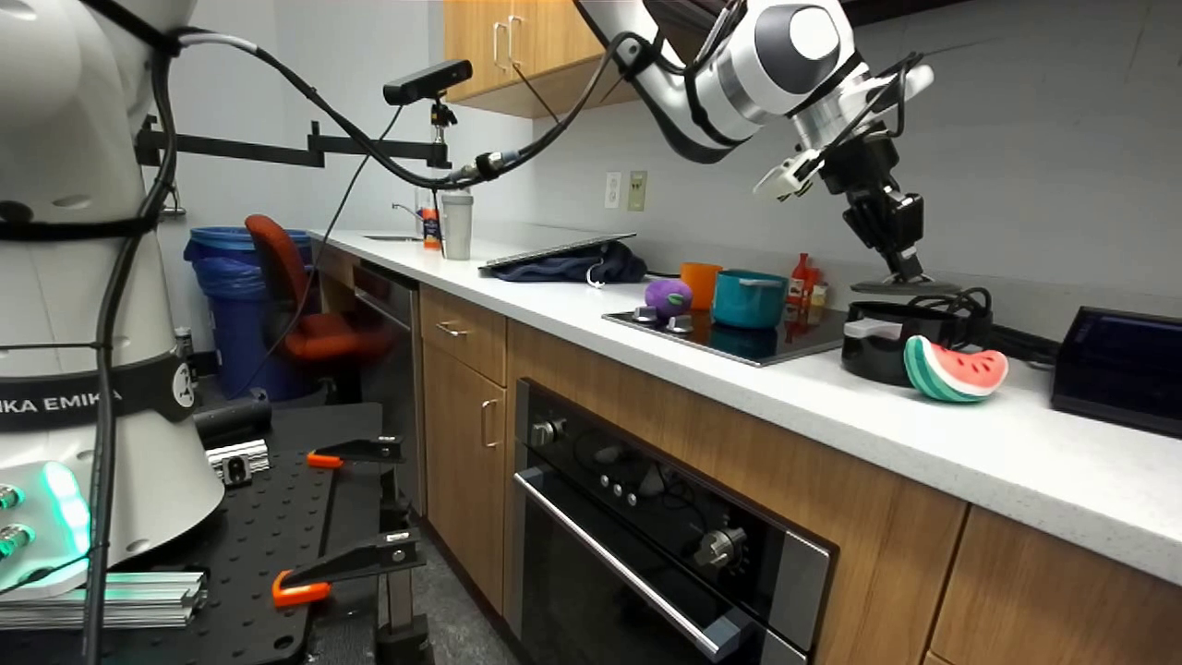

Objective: Move the lid from the blue pot to the black pot

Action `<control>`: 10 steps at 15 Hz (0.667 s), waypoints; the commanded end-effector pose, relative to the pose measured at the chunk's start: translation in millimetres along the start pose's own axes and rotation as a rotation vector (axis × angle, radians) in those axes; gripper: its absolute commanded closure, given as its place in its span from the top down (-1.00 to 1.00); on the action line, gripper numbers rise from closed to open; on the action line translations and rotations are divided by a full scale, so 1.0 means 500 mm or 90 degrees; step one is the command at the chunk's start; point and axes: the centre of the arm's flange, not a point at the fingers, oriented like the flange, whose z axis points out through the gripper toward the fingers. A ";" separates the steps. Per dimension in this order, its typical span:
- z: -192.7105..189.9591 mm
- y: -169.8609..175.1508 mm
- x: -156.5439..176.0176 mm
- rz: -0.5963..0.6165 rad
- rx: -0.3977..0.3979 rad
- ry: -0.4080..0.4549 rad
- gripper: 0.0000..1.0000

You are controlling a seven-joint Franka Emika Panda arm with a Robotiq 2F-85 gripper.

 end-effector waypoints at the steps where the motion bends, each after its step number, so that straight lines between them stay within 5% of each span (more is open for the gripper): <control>1: 0.004 0.030 -0.022 0.037 0.003 0.006 -0.93; 4: 0.013 0.033 -0.032 0.035 0.000 -0.004 -0.80; 5: 0.015 0.030 -0.035 0.031 0.002 -0.008 -0.23; 7: 0.019 0.023 -0.040 0.025 0.003 -0.014 -0.10; 10: 0.021 0.015 -0.044 0.020 0.006 -0.017 0.39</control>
